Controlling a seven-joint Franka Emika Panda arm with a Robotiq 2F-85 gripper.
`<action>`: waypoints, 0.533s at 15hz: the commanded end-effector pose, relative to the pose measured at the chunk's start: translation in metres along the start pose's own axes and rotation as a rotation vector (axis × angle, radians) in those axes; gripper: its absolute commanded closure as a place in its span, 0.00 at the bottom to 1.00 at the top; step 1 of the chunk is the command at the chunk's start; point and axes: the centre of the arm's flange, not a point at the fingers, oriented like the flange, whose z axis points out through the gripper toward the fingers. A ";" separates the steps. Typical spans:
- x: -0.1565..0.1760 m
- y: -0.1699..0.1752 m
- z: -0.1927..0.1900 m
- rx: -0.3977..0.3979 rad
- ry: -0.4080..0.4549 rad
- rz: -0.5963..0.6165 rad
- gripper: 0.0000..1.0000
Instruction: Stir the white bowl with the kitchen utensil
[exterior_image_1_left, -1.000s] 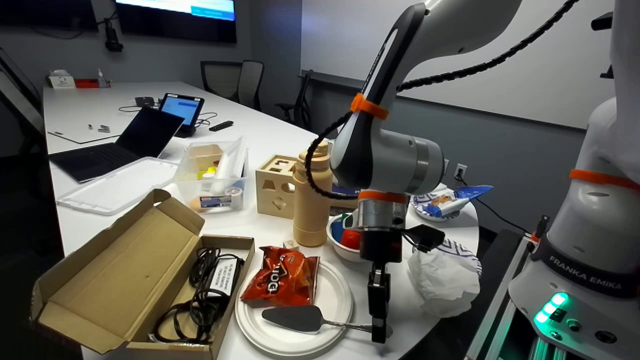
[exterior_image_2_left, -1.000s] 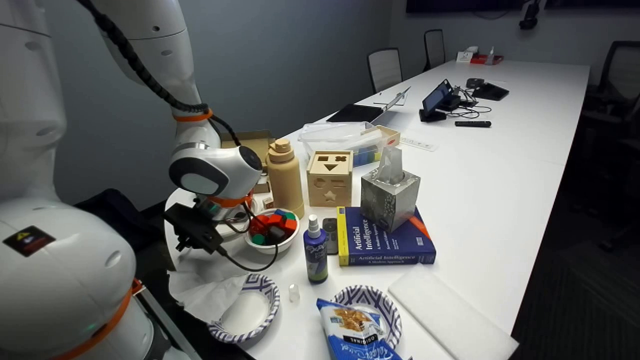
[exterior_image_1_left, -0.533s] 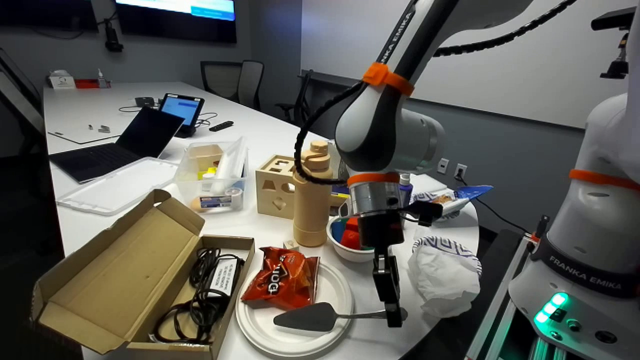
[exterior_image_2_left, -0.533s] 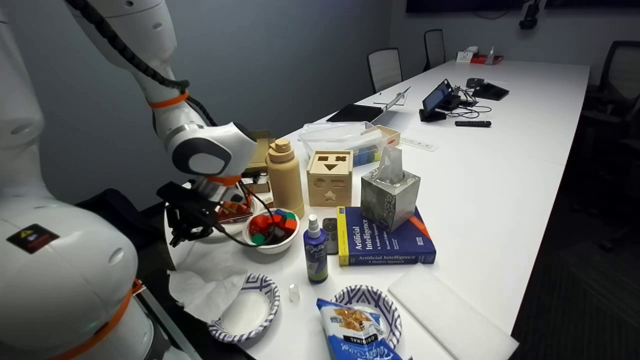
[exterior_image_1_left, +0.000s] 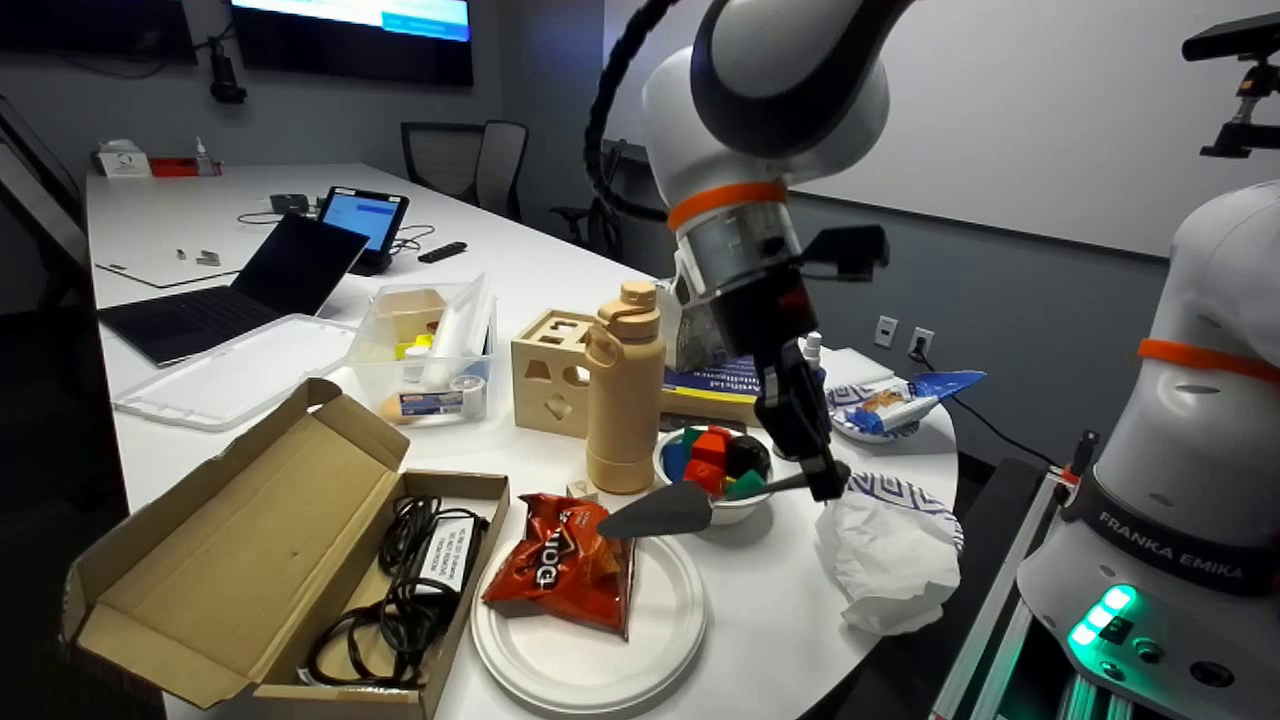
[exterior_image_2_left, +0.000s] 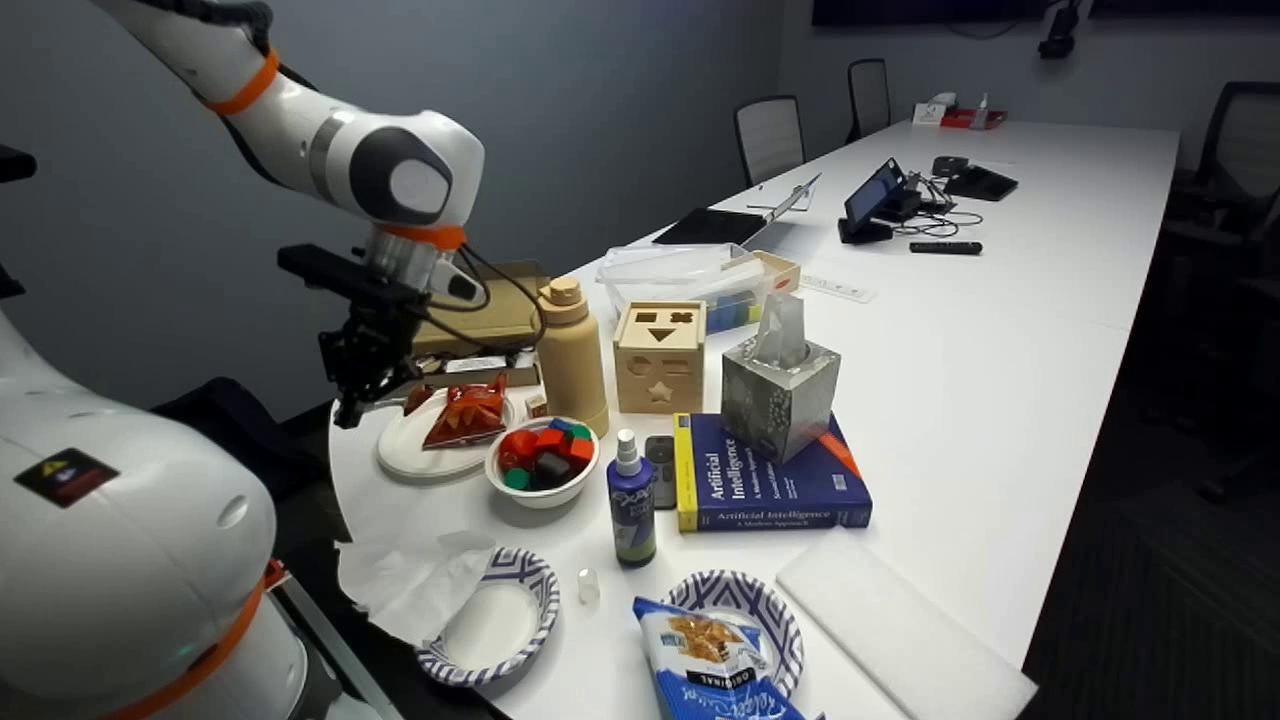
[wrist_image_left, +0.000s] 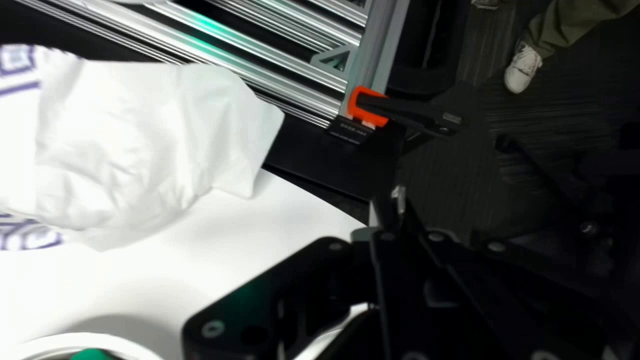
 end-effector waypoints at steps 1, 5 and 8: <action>-0.009 0.002 -0.057 -0.110 -0.058 0.162 0.99; 0.005 0.025 -0.056 -0.183 -0.168 0.324 0.99; 0.013 0.042 -0.047 -0.226 -0.245 0.428 0.99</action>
